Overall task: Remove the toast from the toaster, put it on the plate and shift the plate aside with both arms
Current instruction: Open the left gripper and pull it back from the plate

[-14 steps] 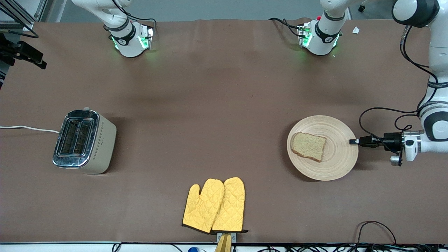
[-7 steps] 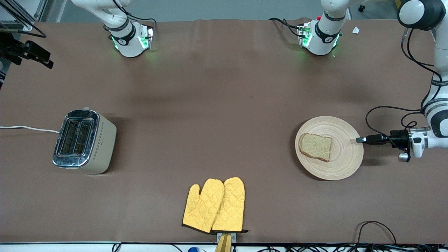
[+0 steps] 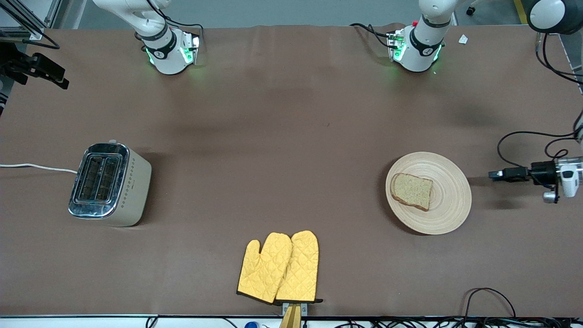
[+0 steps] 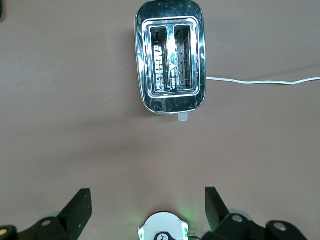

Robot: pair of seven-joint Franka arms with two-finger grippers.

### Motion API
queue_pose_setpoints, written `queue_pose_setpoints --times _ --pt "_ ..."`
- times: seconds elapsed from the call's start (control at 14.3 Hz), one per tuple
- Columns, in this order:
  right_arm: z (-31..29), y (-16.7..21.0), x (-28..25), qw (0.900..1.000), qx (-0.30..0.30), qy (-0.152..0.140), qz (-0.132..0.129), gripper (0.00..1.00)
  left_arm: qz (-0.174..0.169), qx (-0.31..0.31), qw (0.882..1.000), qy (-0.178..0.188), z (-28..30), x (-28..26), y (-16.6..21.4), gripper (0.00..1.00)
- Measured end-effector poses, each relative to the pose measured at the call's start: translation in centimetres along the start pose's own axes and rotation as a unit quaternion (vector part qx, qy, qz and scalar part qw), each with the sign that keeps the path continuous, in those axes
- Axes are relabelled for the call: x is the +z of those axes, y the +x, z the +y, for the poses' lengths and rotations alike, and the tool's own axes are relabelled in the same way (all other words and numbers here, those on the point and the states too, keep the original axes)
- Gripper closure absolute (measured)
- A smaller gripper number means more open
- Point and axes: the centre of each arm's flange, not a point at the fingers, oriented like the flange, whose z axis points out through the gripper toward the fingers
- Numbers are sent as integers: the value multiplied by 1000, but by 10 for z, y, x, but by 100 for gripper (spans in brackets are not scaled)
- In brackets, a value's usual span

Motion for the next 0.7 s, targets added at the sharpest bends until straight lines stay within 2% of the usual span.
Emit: queue_pose_setpoints --times 0.14,0.35,0.56,0.7 --pt "0 0 0 1000 0 0 1 0 -6 29 998 48 20 -31 9 0" --pt "1 1 -1 1000 1 1 5 0 -21 77 988 134 105 -59 43 0" --pt "1 2 -2 1000 2 1 9 0 -31 115 969 218 223 -62 70 0" --pt "1 2 -2 1000 2 1 10 0 -30 129 952 276 307 -58 74 0"
